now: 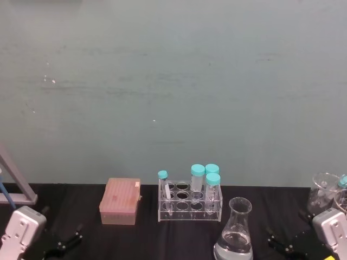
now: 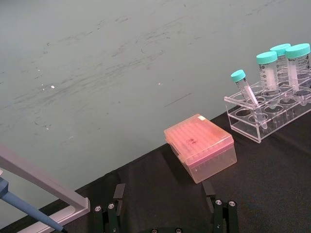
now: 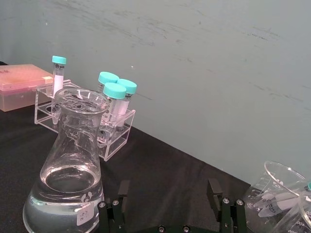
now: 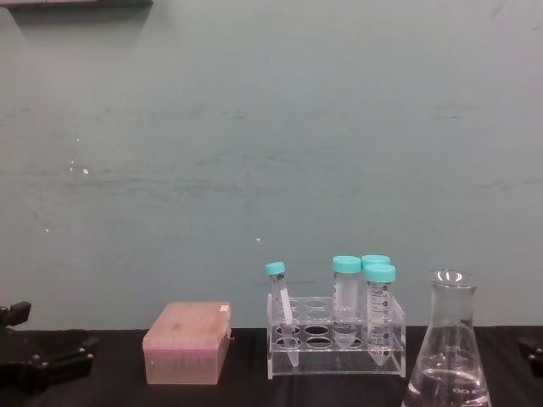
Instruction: Pick up the beaker with the right gripper, shake it three times, and then put it down.
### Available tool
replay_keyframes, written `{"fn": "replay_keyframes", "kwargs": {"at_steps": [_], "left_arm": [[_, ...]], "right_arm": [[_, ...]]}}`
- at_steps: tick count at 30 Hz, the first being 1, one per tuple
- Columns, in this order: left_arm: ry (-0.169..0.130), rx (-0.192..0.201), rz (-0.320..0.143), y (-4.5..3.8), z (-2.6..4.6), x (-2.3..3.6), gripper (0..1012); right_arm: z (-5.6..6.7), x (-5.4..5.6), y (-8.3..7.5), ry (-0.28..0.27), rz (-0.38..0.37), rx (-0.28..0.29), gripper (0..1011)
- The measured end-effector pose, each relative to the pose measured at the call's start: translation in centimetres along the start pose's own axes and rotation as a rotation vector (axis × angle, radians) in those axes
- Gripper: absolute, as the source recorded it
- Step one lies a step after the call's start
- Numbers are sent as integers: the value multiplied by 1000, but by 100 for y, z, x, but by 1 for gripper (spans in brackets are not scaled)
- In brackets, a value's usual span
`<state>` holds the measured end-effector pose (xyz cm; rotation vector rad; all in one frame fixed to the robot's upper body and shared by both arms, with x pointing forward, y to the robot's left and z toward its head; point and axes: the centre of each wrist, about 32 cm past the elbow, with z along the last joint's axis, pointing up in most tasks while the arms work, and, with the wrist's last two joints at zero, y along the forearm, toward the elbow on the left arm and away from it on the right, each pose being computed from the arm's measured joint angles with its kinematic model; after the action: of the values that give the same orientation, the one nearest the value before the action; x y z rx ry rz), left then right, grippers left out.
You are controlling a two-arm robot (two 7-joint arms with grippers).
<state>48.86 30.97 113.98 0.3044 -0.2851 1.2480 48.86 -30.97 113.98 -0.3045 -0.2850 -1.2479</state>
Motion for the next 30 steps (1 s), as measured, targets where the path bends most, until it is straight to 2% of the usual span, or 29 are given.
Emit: {"fn": "replay_keyframes", "kwargs": {"at_steps": [30], "left_arm": [[0, 0, 0, 0, 0, 0, 1000]], "right_arm": [[0, 0, 0, 0, 0, 0, 1002]]}}
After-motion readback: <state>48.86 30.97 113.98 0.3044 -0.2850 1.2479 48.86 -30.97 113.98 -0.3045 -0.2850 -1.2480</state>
